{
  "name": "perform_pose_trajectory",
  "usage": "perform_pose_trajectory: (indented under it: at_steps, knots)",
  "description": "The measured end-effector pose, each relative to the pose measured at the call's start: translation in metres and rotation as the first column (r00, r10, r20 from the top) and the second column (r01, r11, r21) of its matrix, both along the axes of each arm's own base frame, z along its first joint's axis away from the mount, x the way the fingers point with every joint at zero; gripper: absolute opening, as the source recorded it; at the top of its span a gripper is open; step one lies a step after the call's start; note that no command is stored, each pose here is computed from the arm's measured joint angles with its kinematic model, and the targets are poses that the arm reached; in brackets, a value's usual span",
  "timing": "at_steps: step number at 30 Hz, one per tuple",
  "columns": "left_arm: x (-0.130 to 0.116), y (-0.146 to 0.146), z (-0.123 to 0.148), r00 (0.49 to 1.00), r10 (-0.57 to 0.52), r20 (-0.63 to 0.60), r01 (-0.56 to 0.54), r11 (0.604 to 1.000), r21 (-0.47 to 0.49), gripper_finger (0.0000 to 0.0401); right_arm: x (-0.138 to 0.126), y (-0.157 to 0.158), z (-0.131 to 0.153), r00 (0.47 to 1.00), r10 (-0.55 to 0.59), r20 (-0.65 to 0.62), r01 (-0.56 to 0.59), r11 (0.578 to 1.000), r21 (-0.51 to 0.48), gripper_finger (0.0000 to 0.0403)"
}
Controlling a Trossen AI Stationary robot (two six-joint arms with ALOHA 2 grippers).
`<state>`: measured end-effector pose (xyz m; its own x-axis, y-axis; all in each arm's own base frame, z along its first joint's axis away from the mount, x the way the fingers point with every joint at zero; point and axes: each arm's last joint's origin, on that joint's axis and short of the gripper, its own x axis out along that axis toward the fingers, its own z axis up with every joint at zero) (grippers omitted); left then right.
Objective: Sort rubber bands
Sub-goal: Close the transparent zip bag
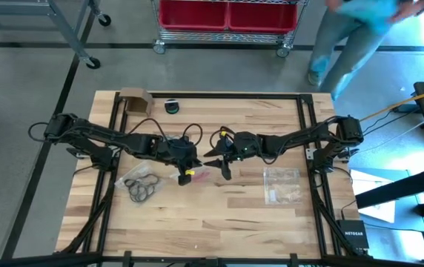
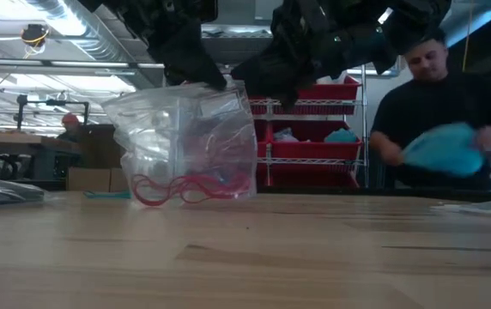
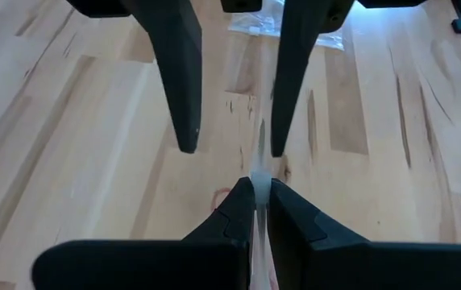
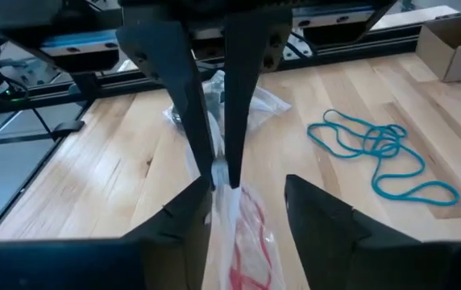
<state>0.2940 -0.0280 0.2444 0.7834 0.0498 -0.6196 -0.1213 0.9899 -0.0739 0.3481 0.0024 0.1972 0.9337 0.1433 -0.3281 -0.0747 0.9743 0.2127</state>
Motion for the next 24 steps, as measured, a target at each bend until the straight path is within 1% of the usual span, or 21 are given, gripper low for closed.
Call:
perform_pose_trajectory:
  at_steps: [10,14,17,19,24]
  knots:
    - [0.0001,0.0000,0.0002,1.000,0.000,0.002,0.000,1.000,-0.001,0.0015,-0.0001,0.0013,0.0005,0.999,0.044,0.006,-0.044,0.999,0.011,0.0083]
    - [0.0002,0.0000,0.0003,1.000,0.000,0.003,0.000,1.000,-0.001,0.0015,-0.0001,0.0013,0.0004,0.999,0.046,0.004,-0.046,0.999,0.011,0.0048]
    - [0.0005,-0.0001,0.0007,1.000,0.000,0.008,0.000,1.000,-0.001,0.0015,-0.0003,0.0019,0.0002,0.998,0.068,0.003,-0.068,0.998,0.018,0.0013]
    - [0.0006,-0.0002,0.0008,1.000,0.000,0.010,0.000,1.000,-0.002,0.0015,-0.0004,0.0021,0.0002,0.997,0.076,0.003,-0.076,0.997,0.017,0.0005]
    - [0.0003,-0.0002,0.0005,1.000,0.000,0.004,0.000,1.000,-0.001,0.0015,-0.0005,0.0021,-0.0002,0.996,0.084,0.001,-0.084,0.996,-0.002,0.0001]
